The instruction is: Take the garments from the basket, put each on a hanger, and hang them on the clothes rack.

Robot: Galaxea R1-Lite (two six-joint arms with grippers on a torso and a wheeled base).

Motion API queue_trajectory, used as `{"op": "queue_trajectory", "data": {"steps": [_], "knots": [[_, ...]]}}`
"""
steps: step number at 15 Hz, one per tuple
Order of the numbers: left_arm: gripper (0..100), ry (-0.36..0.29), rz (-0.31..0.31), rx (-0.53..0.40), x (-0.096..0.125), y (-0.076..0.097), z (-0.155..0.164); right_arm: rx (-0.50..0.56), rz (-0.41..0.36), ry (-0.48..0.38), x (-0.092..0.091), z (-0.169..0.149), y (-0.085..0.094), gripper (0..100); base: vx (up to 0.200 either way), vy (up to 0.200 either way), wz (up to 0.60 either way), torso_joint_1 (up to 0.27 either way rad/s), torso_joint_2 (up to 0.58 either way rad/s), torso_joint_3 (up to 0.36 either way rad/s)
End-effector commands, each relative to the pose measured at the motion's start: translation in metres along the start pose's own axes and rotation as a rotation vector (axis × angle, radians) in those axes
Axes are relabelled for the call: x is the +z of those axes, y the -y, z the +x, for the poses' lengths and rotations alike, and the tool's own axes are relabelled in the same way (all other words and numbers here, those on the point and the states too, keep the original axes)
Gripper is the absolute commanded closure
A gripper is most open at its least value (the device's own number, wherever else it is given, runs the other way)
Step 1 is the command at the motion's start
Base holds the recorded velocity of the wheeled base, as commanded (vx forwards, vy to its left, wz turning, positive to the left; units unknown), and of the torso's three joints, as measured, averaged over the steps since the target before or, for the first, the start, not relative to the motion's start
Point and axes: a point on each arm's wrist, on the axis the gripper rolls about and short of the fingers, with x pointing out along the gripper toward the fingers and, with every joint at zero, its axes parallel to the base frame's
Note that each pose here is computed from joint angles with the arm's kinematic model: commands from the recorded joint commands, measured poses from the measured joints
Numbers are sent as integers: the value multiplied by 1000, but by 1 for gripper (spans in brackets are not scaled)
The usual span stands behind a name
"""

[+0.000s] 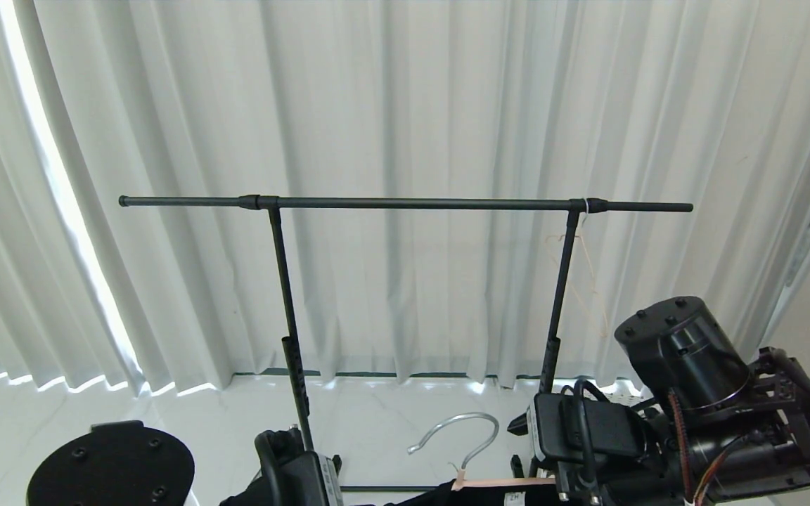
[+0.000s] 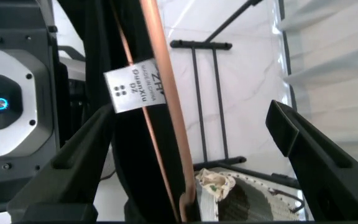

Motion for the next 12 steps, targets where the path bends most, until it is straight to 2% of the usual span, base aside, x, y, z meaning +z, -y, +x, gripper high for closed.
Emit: {"op": "queue_trajectory", "data": {"steps": [1, 2, 3, 7, 10, 12], "knots": [[100, 12, 1, 4, 1, 0, 0, 4, 8, -16, -3, 4, 1, 0, 0, 0, 0, 0, 0, 0], [100, 22, 3, 7, 3, -1, 0, 5, 11, -20, -3, 5, 2, 0, 0, 0, 0, 0, 0, 0], [100, 29, 3, 10, 3, -1, -1, 2, 11, -20, -3, 6, 3, 100, 0, 0, 0, 0, 0, 0], [100, 37, 5, 11, 5, -1, 0, -32, 11, -36, -3, 7, 4, 100, 0, 0, 0, 0, 0, 0], [100, 79, 13, 25, 10, -3, 0, -67, 7, -12, -2, 5, 8, 100, 0, 0, 0, 0, 0, 0], [100, 80, 18, 40, 10, -3, 0, -114, -6, 14, 1, 1, 10, 100, 0, 0, 0, 0, 0, 0]]}}
